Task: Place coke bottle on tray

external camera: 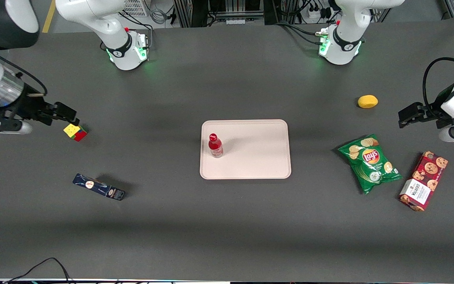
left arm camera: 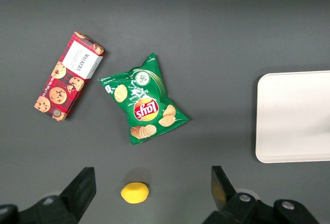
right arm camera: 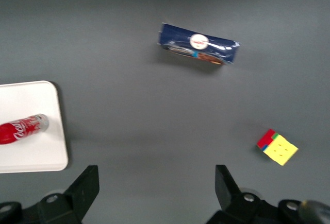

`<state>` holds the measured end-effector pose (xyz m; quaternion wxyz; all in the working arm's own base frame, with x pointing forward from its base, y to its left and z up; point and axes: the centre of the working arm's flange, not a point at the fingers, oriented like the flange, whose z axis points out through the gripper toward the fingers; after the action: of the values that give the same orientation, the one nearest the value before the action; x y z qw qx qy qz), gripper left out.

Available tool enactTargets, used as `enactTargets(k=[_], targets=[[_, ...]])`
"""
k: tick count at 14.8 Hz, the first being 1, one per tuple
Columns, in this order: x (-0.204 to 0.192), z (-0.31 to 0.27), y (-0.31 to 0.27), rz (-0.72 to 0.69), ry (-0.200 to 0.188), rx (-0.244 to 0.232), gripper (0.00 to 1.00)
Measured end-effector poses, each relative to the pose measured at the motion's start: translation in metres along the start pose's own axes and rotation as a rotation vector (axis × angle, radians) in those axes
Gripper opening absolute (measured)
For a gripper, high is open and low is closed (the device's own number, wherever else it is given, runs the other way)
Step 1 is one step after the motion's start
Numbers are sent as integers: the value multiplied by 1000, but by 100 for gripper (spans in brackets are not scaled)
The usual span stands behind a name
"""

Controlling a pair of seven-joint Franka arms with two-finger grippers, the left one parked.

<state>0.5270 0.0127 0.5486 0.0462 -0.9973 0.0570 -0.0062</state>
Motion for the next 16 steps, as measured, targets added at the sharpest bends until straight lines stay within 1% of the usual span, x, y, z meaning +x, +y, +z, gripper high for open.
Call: enactTargets(k=[2, 4, 10, 16], targets=[[-6, -1, 28, 13, 3, 13, 100], [-7, -2, 30, 15, 12, 14, 100], [-3, -15, 6, -50, 14, -59, 100], [-5, -50, 10, -41, 11, -65, 100]])
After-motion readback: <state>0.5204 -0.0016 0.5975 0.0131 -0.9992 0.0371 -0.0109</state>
